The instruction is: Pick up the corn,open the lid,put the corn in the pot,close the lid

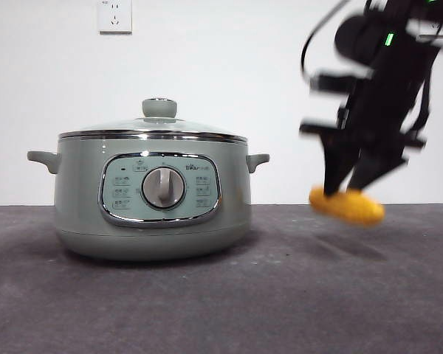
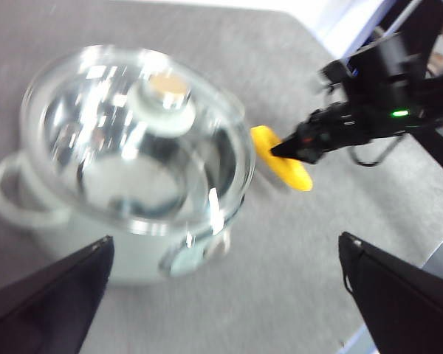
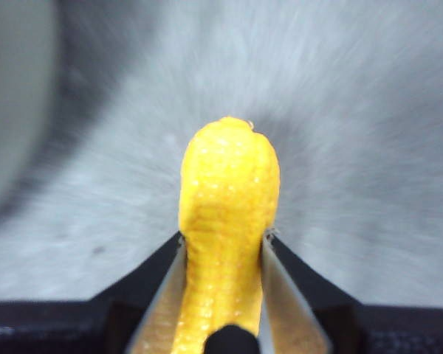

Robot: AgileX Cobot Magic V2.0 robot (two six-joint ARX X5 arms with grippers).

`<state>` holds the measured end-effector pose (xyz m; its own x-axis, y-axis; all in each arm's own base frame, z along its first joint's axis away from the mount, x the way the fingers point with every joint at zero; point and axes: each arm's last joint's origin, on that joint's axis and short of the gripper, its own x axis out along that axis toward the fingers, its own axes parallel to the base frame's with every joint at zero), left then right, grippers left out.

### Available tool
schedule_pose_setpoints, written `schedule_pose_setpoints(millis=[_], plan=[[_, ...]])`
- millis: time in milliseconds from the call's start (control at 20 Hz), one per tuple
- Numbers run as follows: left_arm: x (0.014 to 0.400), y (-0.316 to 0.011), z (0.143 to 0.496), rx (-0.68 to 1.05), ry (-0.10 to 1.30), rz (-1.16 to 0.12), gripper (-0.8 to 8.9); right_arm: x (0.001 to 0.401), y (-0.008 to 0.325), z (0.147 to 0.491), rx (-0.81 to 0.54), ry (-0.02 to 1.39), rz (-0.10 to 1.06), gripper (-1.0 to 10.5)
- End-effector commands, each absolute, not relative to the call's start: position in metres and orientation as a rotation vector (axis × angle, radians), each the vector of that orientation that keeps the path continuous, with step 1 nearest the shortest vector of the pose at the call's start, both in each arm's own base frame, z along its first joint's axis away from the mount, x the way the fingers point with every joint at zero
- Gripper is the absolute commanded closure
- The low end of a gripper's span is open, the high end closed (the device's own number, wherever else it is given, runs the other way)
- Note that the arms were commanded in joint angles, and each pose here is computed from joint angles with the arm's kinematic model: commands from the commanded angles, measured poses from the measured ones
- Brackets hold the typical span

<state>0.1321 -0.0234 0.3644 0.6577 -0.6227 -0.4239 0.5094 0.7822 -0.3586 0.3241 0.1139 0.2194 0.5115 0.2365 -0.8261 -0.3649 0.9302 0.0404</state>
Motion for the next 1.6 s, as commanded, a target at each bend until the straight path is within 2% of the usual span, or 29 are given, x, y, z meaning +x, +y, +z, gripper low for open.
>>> schedule_pose_setpoints(millis=[50,200,350,550,800,1000,1500,1600], plan=[[0.145,-0.028,0.367,-0.193,0.509,-0.683,2.84,0.304,0.107,0.258,-0.122,0.885,0.365,9.6],[0.173,-0.039,0.364,-0.167,0.477,-0.722,2.84,0.270,0.095,0.304,-0.106,0.772,0.373,9.6],[0.205,-0.054,0.353,-0.136,0.484,-0.708,2.84,0.232,0.083,0.343,-0.082,0.658,0.400,9.6],[0.244,-0.078,0.335,-0.058,0.488,-0.641,2.84,0.186,0.068,0.370,-0.046,0.579,0.444,9.6],[0.283,-0.109,0.326,0.096,0.515,-0.561,2.84,0.154,0.058,0.379,-0.026,0.580,0.466,9.6],[0.307,-0.128,0.315,0.116,0.546,-0.565,2.84,0.149,0.056,0.377,-0.028,0.612,0.468,9.6],[0.328,-0.137,0.286,0.113,0.622,-0.561,2.88,0.149,0.056,0.376,-0.032,0.619,0.468,9.6],[0.328,-0.137,0.286,0.112,0.622,-0.562,4.47,0.149,0.056,0.376,-0.033,0.620,0.468,9.6]])
